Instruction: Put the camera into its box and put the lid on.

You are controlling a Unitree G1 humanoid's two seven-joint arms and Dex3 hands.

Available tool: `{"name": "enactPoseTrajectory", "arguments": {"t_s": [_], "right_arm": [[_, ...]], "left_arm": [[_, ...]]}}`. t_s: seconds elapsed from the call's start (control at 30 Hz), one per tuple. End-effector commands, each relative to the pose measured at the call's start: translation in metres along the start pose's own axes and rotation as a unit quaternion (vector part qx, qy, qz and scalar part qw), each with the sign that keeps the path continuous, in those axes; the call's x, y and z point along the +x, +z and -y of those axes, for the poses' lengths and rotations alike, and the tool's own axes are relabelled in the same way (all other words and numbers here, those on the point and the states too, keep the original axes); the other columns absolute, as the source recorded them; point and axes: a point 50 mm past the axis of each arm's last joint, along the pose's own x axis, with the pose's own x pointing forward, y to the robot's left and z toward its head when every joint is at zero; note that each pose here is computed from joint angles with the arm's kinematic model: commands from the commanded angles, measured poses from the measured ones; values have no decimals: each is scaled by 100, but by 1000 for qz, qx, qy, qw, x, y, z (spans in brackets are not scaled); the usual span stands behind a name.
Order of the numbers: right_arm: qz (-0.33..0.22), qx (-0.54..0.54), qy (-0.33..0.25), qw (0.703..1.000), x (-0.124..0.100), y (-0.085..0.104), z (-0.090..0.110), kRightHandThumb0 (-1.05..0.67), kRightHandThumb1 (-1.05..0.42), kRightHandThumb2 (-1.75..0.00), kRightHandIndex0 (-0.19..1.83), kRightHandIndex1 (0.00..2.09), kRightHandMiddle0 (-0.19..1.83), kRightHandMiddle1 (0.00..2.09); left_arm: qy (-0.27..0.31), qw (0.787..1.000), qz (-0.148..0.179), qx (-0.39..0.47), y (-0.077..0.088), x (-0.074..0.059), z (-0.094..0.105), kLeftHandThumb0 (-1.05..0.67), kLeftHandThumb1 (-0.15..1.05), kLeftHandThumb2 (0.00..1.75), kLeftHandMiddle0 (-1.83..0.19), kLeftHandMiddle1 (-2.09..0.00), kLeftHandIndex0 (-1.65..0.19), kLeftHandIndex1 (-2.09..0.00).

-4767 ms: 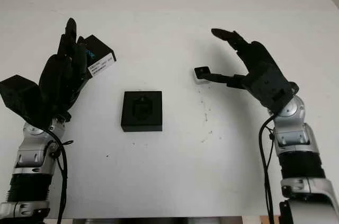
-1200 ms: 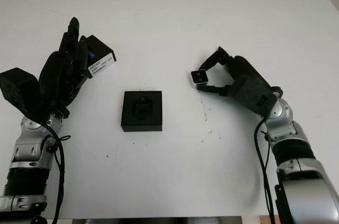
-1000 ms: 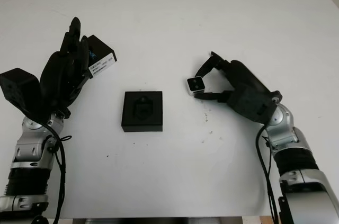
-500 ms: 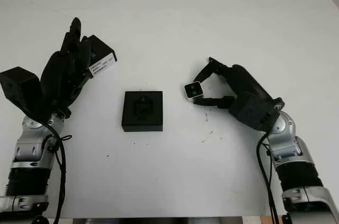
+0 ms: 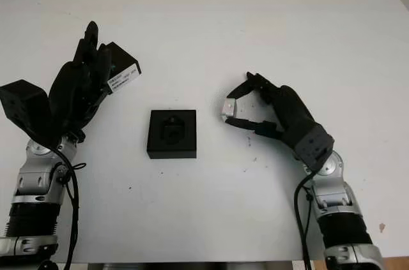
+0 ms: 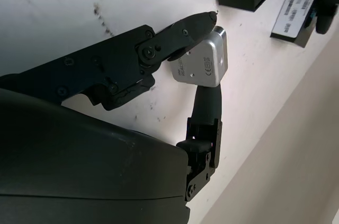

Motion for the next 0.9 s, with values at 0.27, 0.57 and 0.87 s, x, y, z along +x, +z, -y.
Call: {"name": "enactPoseTrajectory", "arguments": {"t_s": [0.27,0.57,0.87], "right_arm": [[2,48,-7,999,-4,-1,-8,-51,-98,-5,21,5,33,158],[11,-12,-19,1000,-8,10,-2,-50,-98,-5,21,5,31,156],[93,80,-43,991,-6,37,-14,-47,-97,-6,20,5,32,155]], "left_arm": [[0,1000,-11,24,-1,-3,-5,-73,105,48,19,0,19,0],[0,1000,-8,20,0,-2,-5,-73,105,47,19,0,19,0],[-6,1000,-7,20,-1,-1,-5,-73,105,49,19,0,19,0]]}}
